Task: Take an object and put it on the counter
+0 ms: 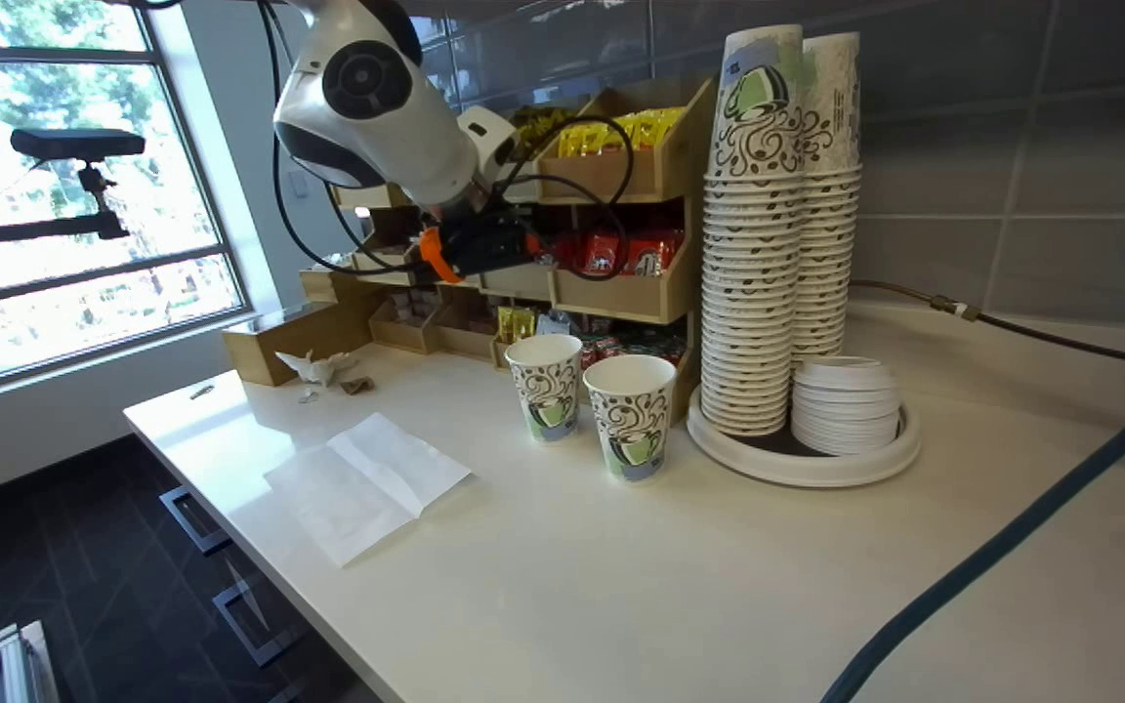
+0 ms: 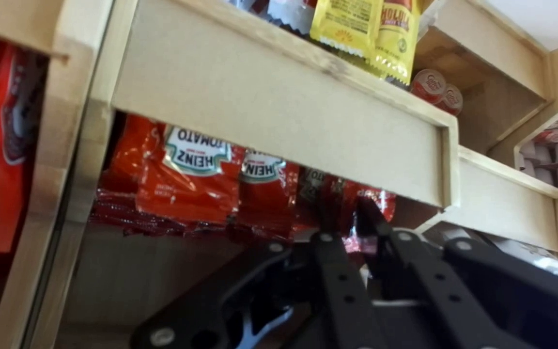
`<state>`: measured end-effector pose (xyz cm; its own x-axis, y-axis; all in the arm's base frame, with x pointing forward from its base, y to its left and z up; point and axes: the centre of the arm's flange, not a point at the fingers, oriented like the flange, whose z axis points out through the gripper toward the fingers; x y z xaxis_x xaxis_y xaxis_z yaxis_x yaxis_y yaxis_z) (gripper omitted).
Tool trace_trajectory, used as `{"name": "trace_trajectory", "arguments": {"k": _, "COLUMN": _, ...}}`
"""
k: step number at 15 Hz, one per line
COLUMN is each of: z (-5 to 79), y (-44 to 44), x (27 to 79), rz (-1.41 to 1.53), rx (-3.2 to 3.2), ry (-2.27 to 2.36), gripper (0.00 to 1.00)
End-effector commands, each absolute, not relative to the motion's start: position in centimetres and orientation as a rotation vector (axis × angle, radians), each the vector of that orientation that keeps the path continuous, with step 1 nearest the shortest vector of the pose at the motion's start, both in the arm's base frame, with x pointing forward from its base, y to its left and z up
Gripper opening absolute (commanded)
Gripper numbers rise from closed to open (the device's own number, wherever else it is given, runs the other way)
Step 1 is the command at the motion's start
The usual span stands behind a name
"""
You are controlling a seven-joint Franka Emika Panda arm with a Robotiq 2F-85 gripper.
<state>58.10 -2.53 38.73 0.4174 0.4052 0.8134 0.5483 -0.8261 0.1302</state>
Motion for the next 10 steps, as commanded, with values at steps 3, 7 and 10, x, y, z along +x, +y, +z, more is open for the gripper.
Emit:
{"name": "trace_trajectory", "arguments": {"k": 3, "z": 39.6, "y": -2.5, "x": 58.9, "rz": -1.429, "rx": -2.487, "ry": -0.880, "gripper": 0.00}}
{"name": "trace_trajectory", "arguments": {"k": 7, "z": 40.1, "y": -2.5, "x": 58.4, "rz": -1.445, "rx": -2.470, "ry": -0.903, "gripper": 0.00}}
{"name": "trace_trajectory", "arguments": {"k": 10, "z": 40.3, "y": -2.7, "x": 57.2, "rz": -1.467, "rx": -2.454, "ry": -0.974, "gripper": 0.00}}
